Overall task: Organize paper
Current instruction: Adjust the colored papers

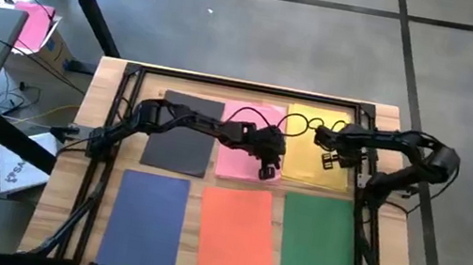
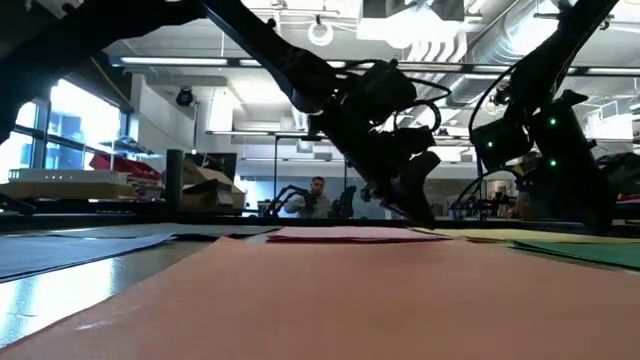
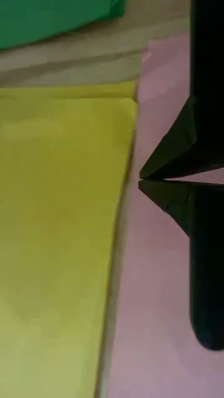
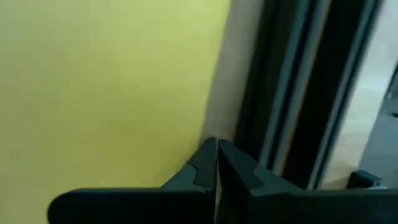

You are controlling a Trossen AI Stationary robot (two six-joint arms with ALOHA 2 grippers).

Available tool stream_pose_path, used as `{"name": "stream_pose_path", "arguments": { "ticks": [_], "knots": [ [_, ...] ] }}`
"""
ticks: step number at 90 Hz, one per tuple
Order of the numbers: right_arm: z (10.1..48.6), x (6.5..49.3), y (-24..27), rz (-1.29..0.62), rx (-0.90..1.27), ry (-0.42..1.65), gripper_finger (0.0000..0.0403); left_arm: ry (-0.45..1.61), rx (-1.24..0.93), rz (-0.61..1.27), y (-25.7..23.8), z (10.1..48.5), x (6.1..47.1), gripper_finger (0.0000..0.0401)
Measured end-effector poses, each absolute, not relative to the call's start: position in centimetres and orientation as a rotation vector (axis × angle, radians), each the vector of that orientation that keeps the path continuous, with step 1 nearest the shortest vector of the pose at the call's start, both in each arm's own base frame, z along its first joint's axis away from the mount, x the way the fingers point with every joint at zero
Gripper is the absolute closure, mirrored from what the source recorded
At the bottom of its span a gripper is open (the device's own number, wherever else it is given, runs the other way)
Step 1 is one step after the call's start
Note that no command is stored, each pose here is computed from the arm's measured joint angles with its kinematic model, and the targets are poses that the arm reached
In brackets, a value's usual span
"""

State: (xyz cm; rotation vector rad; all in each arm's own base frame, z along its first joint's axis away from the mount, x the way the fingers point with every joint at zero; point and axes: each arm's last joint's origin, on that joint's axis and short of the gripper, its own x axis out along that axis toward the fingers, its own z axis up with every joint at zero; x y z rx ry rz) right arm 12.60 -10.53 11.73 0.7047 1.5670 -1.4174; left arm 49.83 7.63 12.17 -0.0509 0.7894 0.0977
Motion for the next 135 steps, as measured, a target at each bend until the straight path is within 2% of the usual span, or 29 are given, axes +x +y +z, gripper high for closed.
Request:
{"name": "stream_pose_path", "arguments": {
  "ticks": [35, 83, 112, 135],
  "knots": [
    [11.7, 12.8, -10.5, -1.363, 0.696, 1.573, 0.0403, 0.785, -0.057, 0.047, 7.6, 9.9, 50.3, 0.0401],
    [12.0, 12.8, -10.3, -1.315, 0.714, 1.576, 0.0403, 0.749, -0.065, 0.038, 7.3, 10.0, 50.6, 0.0401],
    [12.3, 12.2, -10.0, -1.399, 0.731, 1.608, 0.0403, 0.771, -0.149, 0.002, 7.0, 10.5, 50.4, 0.0401],
    [12.1, 12.5, -10.1, -1.366, 0.746, 1.584, 0.0403, 0.747, -0.141, -0.004, 6.6, 10.3, 50.7, 0.0401]
  ]
}}
